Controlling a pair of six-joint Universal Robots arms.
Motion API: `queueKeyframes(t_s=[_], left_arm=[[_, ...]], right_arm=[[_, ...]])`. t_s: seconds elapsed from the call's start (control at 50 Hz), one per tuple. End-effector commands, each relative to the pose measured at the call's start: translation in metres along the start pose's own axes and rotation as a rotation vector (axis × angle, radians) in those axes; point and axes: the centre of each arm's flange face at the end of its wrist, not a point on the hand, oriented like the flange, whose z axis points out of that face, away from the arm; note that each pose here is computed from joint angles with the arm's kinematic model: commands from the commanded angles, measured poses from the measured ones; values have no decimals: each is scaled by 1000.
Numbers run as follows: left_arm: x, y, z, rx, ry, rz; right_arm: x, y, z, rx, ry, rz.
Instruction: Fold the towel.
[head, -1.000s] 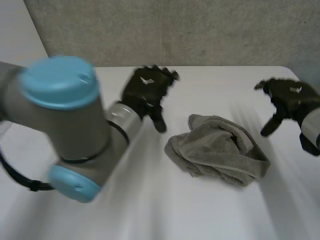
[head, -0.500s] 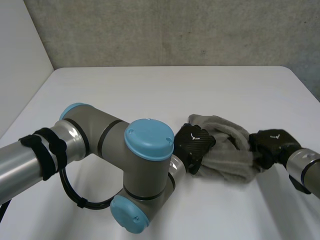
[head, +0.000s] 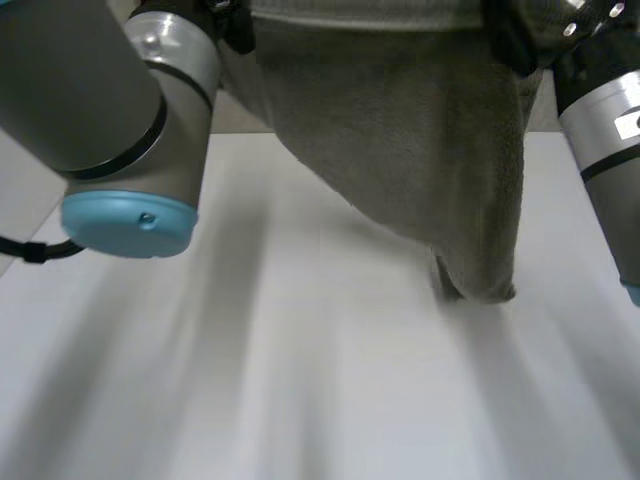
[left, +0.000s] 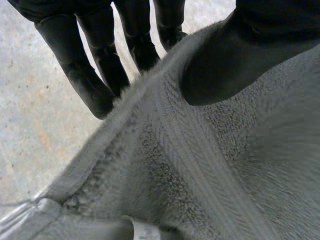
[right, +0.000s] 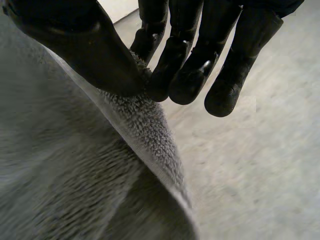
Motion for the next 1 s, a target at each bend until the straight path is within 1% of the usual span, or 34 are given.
queueKeyframes(t_s=[0.02,0.04,0.08,0.1,0.14,0.16,0.2,0.26,0.3,0.32,0.36,0.4,0.48,0.52,0.7,0.74,0.8,0.82,0.9,0.96,1.0], left_arm=[[4,71,-54,-263,107,88],[4,71,-54,-264,108,88],[5,107,-86,-379,180,121],[5,107,-86,-379,180,121],[3,135,-114,-452,229,138],[3,135,-114,-453,229,138],[-2,153,-134,-486,241,169],[-7,158,-138,-487,234,190],[-16,166,-144,-488,220,241],[-16,166,-144,-488,220,241],[-21,170,-145,-488,213,280],[-24,170,-144,-485,206,287],[-29,168,-140,-479,184,287],[-37,167,-134,-475,153,285],[-46,169,-127,-476,125,285],[-48,168,-123,-469,121,283],[-50,168,-120,-463,116,281],[-53,167,-117,-459,108,279],[-57,166,-110,-449,95,278],[-57,165,-108,-445,93,277],[-57,166,-107,-444,95,277]], right_arm=[[-60,41,-50,-367,-222,121],[-60,41,-50,-367,-223,121],[-77,53,-74,-488,-294,133],[-77,53,-74,-489,-294,133],[-87,71,-97,-603,-351,117],[-88,71,-97,-603,-351,117],[-100,88,-115,-696,-422,80],[-102,95,-121,-729,-438,58],[-100,100,-122,-749,-438,35],[-100,100,-122,-749,-438,35],[-98,99,-119,-736,-425,38],[-96,97,-116,-731,-415,35],[-86,93,-109,-713,-377,23],[-71,96,-106,-726,-322,6],[-54,110,-106,-752,-269,-21],[-39,127,-102,-768,-234,-38],[-34,139,-102,-785,-228,-51],[-31,151,-103,-811,-230,-64],[-35,175,-103,-844,-262,-95],[-37,183,-103,-852,-270,-90],[-41,196,-101,-859,-285,-78]])
